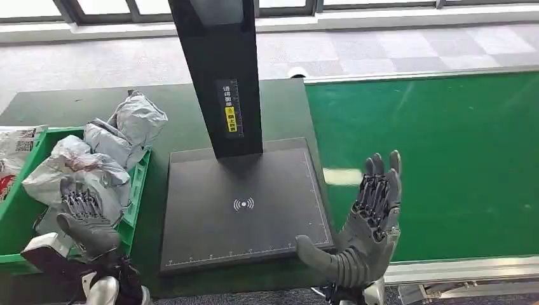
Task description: Moved the parcel from conveyor to table for the left to box.
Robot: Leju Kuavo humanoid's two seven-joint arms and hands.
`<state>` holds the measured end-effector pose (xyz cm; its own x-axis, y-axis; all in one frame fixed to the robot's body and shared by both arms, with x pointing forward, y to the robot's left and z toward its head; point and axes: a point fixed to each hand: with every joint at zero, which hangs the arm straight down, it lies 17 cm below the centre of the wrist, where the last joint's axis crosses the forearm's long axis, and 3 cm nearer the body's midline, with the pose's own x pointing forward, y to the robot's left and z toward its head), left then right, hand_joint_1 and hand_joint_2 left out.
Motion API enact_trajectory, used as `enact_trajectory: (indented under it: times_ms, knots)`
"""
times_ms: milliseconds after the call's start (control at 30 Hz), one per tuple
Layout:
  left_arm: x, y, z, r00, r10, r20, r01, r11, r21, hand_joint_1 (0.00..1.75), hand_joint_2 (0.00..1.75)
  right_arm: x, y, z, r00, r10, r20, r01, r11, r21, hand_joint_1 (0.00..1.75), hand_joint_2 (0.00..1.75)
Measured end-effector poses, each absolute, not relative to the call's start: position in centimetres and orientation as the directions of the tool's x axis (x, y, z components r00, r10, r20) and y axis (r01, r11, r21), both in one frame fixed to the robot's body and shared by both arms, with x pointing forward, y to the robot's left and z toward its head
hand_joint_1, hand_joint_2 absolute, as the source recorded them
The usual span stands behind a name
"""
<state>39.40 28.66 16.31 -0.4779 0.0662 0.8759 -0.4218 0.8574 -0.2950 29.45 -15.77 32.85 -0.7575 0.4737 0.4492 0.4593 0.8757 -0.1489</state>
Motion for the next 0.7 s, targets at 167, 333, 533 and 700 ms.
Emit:
enact_trajectory:
  times_ms: [167, 333, 533, 700]
  knots:
    - [38.8, 25.9, 20.5, -0.584, 0.193, 0.788, -0.235, 0.889, -0.392, 0.00, 0.00, 29.6, -16.5, 32.6, -0.749, 0.466, 0.471, 0.462, 0.877, -0.132, 0.00, 1.75]
    - [38.1, 24.6, 23.1, -0.639, 0.301, 0.708, -0.086, 0.886, -0.455, 0.00, 0.00, 29.3, -16.6, 32.1, -0.740, 0.472, 0.479, 0.465, 0.874, -0.144, 0.00, 1.75]
    - [37.8, 24.8, 24.0, -0.657, 0.306, 0.689, -0.071, 0.885, -0.461, 0.00, 0.00, 29.2, -16.6, 31.9, -0.736, 0.475, 0.483, 0.465, 0.873, -0.149, 0.00, 1.75]
    - [37.7, 24.5, 24.4, -0.662, 0.299, 0.687, -0.059, 0.893, -0.446, 0.00, 0.00, 29.0, -16.9, 31.9, -0.731, 0.483, 0.482, 0.474, 0.868, -0.150, 0.00, 1.75]
